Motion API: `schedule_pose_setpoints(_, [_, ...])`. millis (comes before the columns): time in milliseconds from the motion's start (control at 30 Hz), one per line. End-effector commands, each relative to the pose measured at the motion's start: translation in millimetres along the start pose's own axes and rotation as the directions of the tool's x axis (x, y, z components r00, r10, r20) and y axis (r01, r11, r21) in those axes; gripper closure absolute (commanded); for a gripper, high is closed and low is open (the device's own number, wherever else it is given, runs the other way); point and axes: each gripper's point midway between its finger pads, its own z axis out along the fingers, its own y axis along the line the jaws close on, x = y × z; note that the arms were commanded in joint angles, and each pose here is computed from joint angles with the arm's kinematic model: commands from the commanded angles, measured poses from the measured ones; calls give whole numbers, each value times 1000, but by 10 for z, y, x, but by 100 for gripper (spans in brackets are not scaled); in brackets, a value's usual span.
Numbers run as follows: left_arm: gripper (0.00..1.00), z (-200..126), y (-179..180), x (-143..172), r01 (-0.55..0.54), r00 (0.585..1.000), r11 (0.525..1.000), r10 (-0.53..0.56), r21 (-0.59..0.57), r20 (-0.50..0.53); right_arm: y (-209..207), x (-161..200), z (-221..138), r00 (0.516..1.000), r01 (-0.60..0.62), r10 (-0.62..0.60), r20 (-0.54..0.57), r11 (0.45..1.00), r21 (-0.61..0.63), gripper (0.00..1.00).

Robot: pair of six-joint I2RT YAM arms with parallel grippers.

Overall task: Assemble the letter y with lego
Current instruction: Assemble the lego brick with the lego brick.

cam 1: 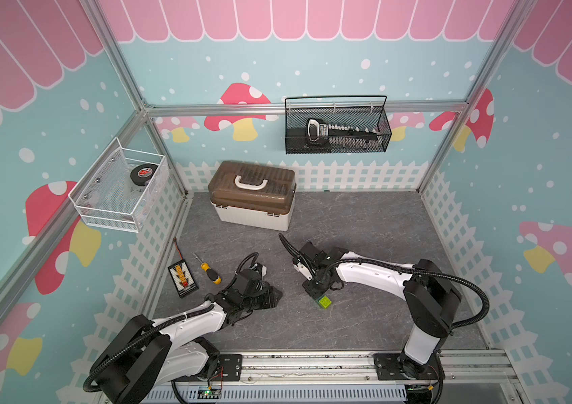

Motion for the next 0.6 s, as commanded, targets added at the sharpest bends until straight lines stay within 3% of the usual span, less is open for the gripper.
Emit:
schedule_pose_setpoints(0, [43, -7, 44, 28, 10, 1000, 1000, -10, -16, -7, 39, 146, 175, 997, 29, -30, -69, 1000, -11, 82])
schedule_pose_setpoints(200, [43, -2, 46, 31, 10, 1000, 1000, -10, -17, -8, 16, 251, 214, 993, 44, -45, -107, 999, -10, 83])
schedule_pose_setpoints(567, [44, 8, 60, 36, 17, 1000, 1000, -17, -21, -8, -48, 232, 104, 997, -6, 4, -71, 1000, -21, 83])
